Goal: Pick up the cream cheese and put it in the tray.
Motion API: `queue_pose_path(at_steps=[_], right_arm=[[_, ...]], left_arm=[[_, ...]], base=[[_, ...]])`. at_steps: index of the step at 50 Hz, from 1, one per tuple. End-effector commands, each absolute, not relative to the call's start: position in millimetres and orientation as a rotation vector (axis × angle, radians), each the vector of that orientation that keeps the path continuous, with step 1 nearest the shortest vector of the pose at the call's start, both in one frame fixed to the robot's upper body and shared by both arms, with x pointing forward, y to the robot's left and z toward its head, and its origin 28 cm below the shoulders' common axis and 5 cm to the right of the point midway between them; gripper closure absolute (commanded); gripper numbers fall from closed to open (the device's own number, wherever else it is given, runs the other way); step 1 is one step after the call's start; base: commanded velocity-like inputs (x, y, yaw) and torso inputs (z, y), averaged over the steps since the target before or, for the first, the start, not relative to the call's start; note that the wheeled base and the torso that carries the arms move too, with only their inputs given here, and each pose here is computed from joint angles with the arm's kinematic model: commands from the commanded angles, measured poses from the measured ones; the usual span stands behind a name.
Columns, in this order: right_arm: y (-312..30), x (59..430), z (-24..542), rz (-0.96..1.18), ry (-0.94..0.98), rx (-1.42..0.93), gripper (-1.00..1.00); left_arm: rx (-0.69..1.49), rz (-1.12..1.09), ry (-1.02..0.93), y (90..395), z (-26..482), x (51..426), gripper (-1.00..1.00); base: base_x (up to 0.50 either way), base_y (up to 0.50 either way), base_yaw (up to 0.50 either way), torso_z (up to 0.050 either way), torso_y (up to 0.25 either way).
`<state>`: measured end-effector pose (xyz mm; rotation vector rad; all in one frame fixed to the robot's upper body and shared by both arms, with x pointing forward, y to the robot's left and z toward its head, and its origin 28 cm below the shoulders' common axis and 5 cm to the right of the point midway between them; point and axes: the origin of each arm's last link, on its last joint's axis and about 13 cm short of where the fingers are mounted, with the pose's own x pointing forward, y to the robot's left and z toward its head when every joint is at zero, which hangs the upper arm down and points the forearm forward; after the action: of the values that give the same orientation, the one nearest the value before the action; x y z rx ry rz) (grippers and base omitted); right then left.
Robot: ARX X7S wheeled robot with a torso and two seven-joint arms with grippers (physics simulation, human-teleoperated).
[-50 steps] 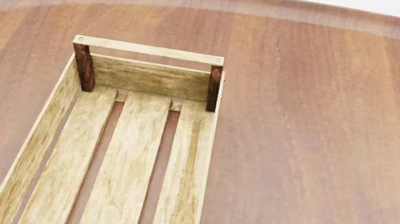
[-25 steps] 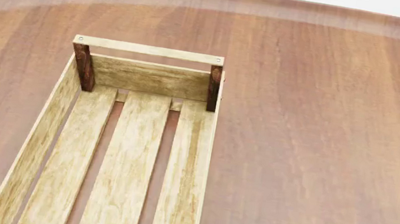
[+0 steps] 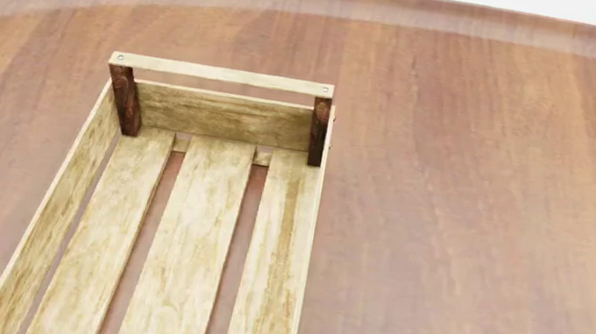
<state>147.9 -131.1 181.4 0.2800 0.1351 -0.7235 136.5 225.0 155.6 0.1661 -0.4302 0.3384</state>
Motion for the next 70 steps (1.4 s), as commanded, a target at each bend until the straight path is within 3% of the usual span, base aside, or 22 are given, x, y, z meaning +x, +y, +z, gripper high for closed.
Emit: queue_pose_path(at_steps=[1, 36, 70], right_arm=[[-130.7, 160.3, 196.7, -0.621, 0.068, 0.203, 1.0], [-96.8, 197.7, 231.0, -0.192, -0.142, -0.174, 1.0], [-43.8, 265.2, 239.4, 0.208, -0.135, -0.196, 1.0]], left_arm=[[0.189, 0.353, -0.418, 227.5, 151.0, 141.1, -1.0], [0.182, 0.347, -0.426, 227.0, 150.2, 142.0, -1.0], [0.183, 0.354, -0.425, 228.4, 149.4, 142.2, -1.0]], base=[[0.0, 0.0, 0.0, 0.0, 0.0], [0.0, 0.0, 0.0, 0.0, 0.0], [0.0, 0.0, 0.0, 0.0, 0.001]])
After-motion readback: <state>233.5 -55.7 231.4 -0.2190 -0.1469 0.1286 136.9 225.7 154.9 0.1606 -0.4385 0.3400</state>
